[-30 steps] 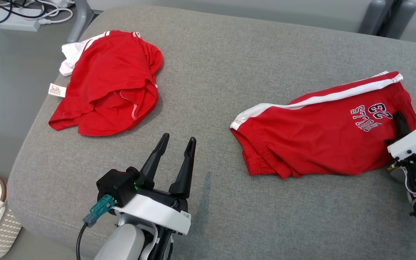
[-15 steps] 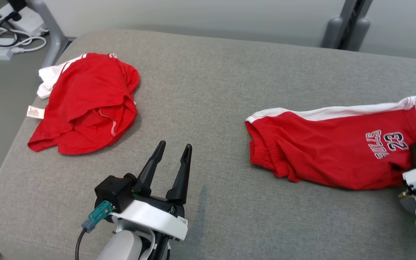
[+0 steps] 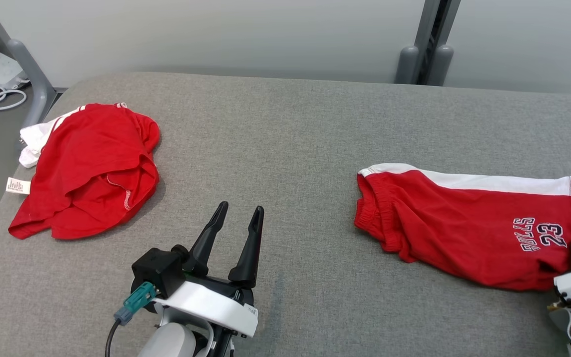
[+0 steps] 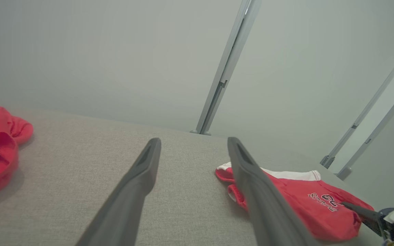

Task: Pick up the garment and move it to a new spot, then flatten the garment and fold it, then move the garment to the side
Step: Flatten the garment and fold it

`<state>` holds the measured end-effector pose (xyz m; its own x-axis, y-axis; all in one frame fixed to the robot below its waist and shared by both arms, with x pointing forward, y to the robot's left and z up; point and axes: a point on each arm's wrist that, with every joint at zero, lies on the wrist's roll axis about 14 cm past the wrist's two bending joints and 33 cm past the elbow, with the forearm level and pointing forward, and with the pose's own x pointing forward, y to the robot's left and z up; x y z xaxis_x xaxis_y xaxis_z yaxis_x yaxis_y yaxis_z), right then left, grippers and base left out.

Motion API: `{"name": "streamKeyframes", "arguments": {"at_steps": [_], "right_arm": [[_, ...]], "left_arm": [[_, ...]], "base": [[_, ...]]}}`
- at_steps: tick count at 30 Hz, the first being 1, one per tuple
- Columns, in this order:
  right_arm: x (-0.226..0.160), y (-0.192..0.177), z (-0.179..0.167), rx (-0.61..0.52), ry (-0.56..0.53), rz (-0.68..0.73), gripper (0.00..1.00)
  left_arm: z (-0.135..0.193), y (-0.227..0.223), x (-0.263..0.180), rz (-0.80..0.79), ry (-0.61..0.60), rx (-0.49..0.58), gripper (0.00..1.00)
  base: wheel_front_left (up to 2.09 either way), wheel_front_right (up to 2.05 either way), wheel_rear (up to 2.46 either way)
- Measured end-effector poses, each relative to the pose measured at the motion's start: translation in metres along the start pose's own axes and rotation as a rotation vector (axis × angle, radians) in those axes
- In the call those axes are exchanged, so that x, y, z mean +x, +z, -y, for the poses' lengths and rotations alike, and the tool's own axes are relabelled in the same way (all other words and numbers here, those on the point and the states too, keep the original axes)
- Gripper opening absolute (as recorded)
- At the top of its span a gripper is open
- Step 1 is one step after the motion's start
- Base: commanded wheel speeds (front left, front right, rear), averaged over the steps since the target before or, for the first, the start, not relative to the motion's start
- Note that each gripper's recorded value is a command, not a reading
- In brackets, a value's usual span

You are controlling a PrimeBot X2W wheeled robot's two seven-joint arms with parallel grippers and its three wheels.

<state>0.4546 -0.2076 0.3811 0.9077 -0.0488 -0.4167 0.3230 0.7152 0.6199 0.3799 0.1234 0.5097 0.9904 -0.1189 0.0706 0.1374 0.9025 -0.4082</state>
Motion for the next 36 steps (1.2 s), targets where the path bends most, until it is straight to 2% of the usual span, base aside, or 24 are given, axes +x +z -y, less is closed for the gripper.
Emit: {"name": "streamKeyframes", "arguments": {"at_steps": [9, 15, 18, 19, 25, 29, 36], "right_arm": [[0.0, 0.011, -0.085, -0.005, 0.232, 0.08, 0.0], [-0.016, -0.004, -0.161, -0.014, 0.451, 0.067, 0.0], [-0.023, -0.016, -0.181, -0.024, 0.512, 0.038, 0.0], [-0.029, -0.031, -0.194, -0.033, 0.553, -0.004, 0.0], [-0.039, -0.071, -0.207, -0.112, 0.6, -0.111, 0.0], [-0.043, -0.097, -0.209, -0.121, 0.601, -0.177, 0.0], [-0.035, -0.113, -0.205, -0.141, 0.572, -0.214, 0.0]], "left_arm": [[0.002, 0.003, -0.004, 0.008, -0.005, 0.001, 1.0], [-0.004, 0.003, -0.012, 0.007, 0.021, -0.006, 1.0], [-0.006, 0.003, -0.013, 0.009, 0.027, -0.005, 1.0], [-0.008, 0.004, -0.015, 0.011, 0.035, -0.005, 1.0], [-0.015, 0.007, -0.019, 0.019, 0.058, -0.009, 1.0], [-0.02, 0.008, -0.022, 0.023, 0.078, -0.011, 1.0], [-0.026, 0.007, -0.025, 0.019, 0.099, -0.012, 1.0]], "base": [[0.0, 0.0, 0.0], [0.0, 0.0, 0.0], [0.0, 0.0, 0.0], [0.0, 0.0, 0.0], [0.0, 0.0, 0.0], [0.0, 0.0, 0.0], [0.0, 0.0, 0.0]]}}
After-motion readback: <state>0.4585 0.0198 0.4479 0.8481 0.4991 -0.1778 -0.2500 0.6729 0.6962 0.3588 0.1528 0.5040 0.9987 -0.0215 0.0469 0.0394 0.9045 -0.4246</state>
